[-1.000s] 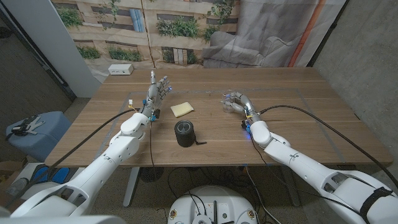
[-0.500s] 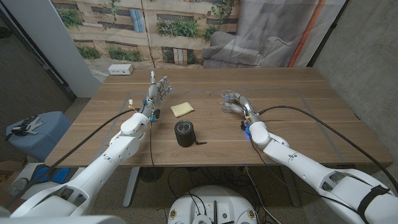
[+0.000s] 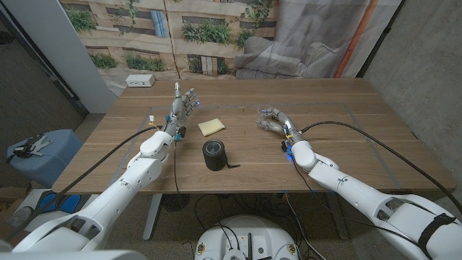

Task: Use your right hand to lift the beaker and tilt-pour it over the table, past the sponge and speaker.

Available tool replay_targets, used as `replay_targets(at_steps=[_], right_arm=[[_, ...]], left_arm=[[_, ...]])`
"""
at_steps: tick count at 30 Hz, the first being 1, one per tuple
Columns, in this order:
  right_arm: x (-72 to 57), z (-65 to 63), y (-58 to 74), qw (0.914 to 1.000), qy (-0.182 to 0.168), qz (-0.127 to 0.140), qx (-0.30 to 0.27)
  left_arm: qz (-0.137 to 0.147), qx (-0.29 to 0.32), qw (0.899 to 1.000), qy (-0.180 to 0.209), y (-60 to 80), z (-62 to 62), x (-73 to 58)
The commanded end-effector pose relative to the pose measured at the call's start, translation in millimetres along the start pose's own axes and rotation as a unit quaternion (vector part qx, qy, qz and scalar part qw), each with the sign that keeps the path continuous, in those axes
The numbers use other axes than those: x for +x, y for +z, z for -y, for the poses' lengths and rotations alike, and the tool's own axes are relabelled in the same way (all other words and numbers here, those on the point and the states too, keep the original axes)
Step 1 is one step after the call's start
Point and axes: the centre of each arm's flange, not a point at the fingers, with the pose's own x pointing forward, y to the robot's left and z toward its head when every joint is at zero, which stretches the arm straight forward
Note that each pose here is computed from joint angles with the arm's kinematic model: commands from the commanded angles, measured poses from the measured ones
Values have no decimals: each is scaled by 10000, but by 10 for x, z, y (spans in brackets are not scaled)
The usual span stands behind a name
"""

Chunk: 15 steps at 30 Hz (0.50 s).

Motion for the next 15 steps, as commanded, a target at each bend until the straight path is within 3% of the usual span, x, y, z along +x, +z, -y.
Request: replay_targets(at_steps=[1, 15], right_arm=[[19, 69, -44, 9997, 224, 25, 20], [87, 156, -121, 9970, 726, -61, 275]], left_arm=[[4, 0, 10000, 0, 2, 1, 0], [2, 1, 10000, -11, 2, 3, 0]])
